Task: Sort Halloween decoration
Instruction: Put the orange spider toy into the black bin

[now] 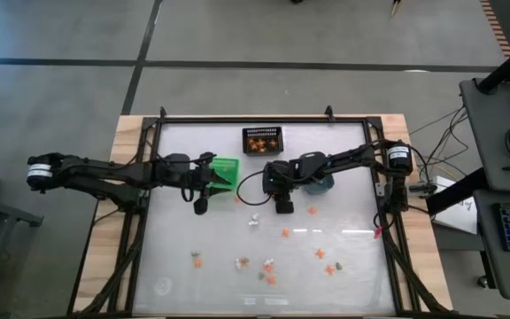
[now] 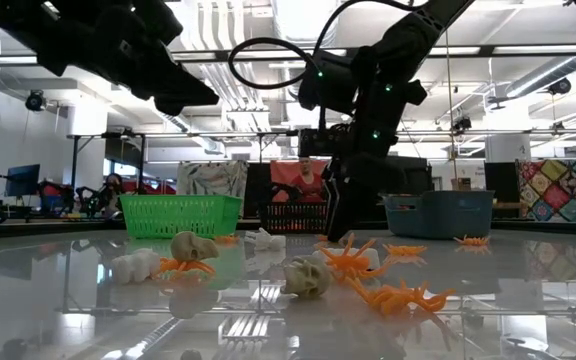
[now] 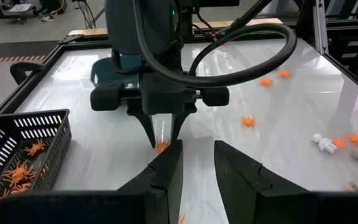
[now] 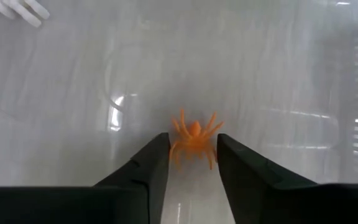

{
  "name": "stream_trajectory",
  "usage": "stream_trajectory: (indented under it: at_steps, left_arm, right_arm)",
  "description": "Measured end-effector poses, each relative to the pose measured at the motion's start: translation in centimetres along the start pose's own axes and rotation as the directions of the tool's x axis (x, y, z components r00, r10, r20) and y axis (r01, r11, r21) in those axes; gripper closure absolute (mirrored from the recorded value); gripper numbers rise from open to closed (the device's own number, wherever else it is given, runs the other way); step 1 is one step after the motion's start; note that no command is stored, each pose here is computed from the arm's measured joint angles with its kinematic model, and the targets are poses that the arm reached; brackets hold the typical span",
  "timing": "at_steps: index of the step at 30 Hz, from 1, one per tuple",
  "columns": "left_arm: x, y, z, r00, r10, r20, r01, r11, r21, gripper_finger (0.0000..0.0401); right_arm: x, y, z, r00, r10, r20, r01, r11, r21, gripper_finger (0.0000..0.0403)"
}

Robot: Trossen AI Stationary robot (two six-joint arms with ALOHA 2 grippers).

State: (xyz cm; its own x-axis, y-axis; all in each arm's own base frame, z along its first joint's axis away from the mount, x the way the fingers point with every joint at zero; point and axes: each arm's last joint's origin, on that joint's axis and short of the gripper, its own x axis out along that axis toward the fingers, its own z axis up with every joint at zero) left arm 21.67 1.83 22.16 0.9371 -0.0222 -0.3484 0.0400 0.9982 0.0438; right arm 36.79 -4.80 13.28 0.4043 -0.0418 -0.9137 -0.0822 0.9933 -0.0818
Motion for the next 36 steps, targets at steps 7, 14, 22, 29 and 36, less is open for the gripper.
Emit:
stream_trajectory:
  at_steps: [7,14,22,29,36]
  left_arm:
    - [0.00,0.01,0.00,1.000,0.001,0.000,-0.001,1.000,0.000,0.0327]
    - [0.00,0.01,0.00,1.000,0.001,0.000,-0.001,1.000,0.000,0.0327]
    - [0.00,0.01,0.00,1.000,0.001,0.000,-0.001,1.000,0.000,0.0327]
    - [0.00,0.01,0.00,1.000,0.001,0.000,-0.001,1.000,0.001,0.0326]
    - [0.00,0.01,0.00,1.000,0.001,0.000,-0.001,1.000,0.001,0.0326]
  right_arm:
    - [-0.08,-0.01,0.21,1.000,0.016,0.011,-0.016,1.000,-0.002,0.0304]
    - [-0.19,-0.08,0.58,1.000,0.017,0.026,-0.017,1.000,-0.013,0.0328]
    - [-0.23,-0.13,0.74,0.999,0.014,0.036,-0.013,1.000,-0.013,0.0356]
    - [-0.24,-0.14,0.78,0.999,0.014,0.039,-0.013,1.000,-0.019,0.0390]
    - [-0.24,-0.16,0.79,0.999,0.013,0.039,-0.012,1.000,-0.019,0.0394]
